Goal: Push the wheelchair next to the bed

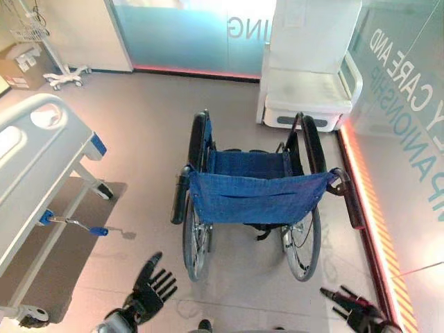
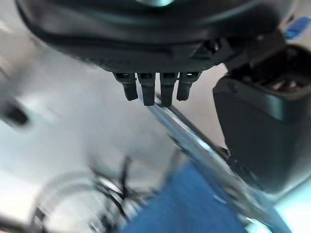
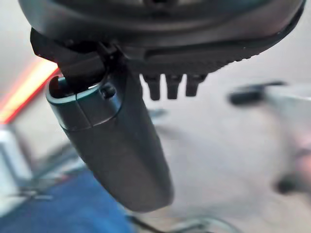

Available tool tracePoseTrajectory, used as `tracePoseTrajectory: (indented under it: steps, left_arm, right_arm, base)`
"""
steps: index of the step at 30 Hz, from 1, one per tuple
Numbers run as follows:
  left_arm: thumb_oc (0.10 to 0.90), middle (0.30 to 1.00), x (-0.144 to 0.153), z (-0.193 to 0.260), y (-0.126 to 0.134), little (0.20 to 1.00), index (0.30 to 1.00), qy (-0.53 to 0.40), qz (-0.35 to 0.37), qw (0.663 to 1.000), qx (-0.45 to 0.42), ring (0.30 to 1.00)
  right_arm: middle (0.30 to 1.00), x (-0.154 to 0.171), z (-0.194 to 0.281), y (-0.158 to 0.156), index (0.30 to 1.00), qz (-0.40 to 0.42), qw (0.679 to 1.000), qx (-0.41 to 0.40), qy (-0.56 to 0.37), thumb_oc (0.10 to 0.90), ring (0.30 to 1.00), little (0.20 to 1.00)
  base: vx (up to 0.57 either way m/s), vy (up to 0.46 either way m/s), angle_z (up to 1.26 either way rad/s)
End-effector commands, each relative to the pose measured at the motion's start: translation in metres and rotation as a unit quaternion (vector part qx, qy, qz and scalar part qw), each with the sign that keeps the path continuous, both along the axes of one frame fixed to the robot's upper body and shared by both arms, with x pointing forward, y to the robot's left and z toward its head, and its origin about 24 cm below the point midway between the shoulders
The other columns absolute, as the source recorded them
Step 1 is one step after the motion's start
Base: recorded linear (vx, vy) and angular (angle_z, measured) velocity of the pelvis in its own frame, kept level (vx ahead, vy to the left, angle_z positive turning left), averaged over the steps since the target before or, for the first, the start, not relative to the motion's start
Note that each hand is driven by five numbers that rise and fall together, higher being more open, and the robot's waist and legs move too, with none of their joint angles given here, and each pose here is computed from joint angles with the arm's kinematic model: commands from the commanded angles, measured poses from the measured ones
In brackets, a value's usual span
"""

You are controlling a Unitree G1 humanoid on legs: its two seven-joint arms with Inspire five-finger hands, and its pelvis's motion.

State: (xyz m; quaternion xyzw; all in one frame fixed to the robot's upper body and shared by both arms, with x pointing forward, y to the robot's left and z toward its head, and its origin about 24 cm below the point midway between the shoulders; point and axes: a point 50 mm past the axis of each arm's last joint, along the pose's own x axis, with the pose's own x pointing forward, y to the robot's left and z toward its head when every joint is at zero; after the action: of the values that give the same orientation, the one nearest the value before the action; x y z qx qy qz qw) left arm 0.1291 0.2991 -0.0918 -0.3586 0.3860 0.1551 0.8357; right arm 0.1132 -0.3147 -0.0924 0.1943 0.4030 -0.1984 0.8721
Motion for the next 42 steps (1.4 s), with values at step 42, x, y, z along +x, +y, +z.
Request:
tracePoseTrajectory:
  steps: [42]
  left_arm:
    - [0.800,0.900,0.088,0.211,-0.012,0.900,0.900,-0.299,-0.391,0.869,0.052,0.900]
  right_arm:
    - [0.900,0.110,0.294,-0.028,0.900,0.078,0.829,-0.262,-0.488,0.800,0.900,0.900]
  base:
    - [0.01,0.000,-0.02]
